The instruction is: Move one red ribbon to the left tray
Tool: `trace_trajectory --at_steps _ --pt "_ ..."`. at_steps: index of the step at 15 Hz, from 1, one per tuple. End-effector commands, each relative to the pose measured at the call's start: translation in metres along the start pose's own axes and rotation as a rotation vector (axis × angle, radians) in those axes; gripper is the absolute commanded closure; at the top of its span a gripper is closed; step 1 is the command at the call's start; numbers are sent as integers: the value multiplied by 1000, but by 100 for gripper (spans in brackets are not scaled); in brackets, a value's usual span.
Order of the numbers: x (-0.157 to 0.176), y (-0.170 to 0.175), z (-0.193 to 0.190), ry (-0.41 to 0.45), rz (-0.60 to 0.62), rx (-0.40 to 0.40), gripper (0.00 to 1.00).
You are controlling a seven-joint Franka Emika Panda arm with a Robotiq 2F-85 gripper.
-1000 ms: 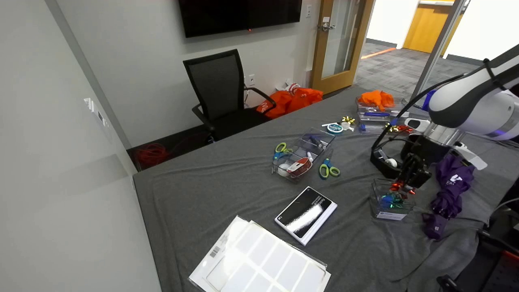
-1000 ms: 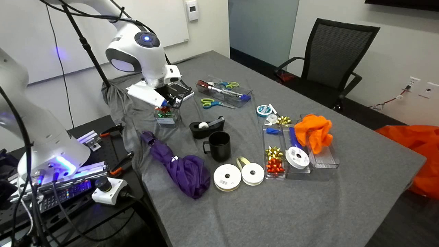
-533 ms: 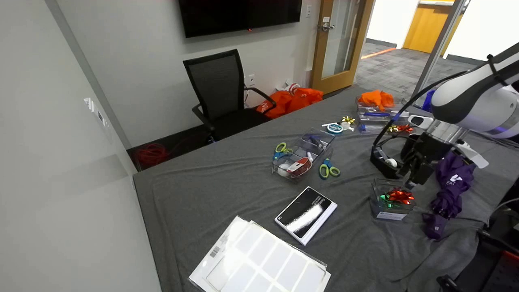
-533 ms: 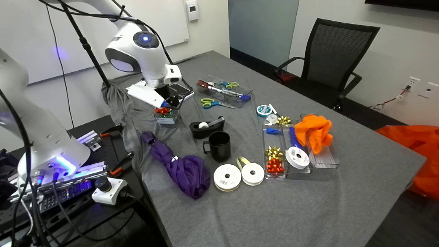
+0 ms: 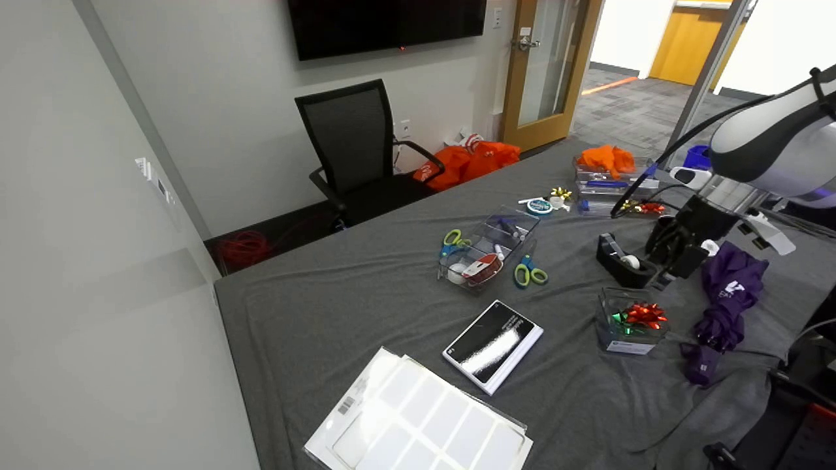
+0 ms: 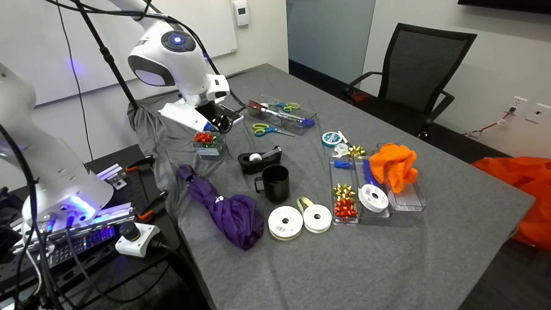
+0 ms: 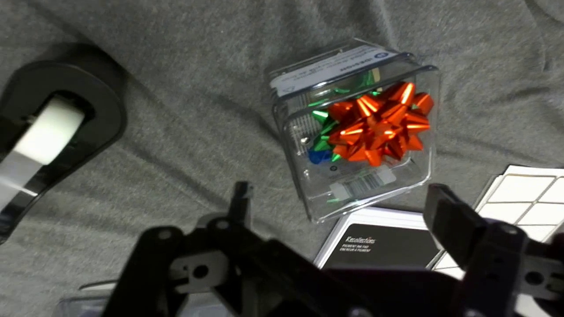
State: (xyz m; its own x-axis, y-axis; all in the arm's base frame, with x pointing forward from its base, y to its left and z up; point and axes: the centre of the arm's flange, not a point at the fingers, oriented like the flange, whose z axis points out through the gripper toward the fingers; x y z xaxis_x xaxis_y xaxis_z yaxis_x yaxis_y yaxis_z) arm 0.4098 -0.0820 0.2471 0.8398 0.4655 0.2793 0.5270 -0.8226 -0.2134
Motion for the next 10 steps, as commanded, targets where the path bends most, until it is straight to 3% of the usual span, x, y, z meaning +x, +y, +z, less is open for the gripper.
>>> trace_trajectory --at_steps 1,4,7,8,10 --pt "-2 25 -33 -1 33 -85 0" --pt "1 62 -50 -39 130 -123 0" --pt "9 102 -71 -21 284 -163 0" --pt "-3 73 -63 -12 212 -164 0" --pt "-1 80 -68 -6 225 -173 0"
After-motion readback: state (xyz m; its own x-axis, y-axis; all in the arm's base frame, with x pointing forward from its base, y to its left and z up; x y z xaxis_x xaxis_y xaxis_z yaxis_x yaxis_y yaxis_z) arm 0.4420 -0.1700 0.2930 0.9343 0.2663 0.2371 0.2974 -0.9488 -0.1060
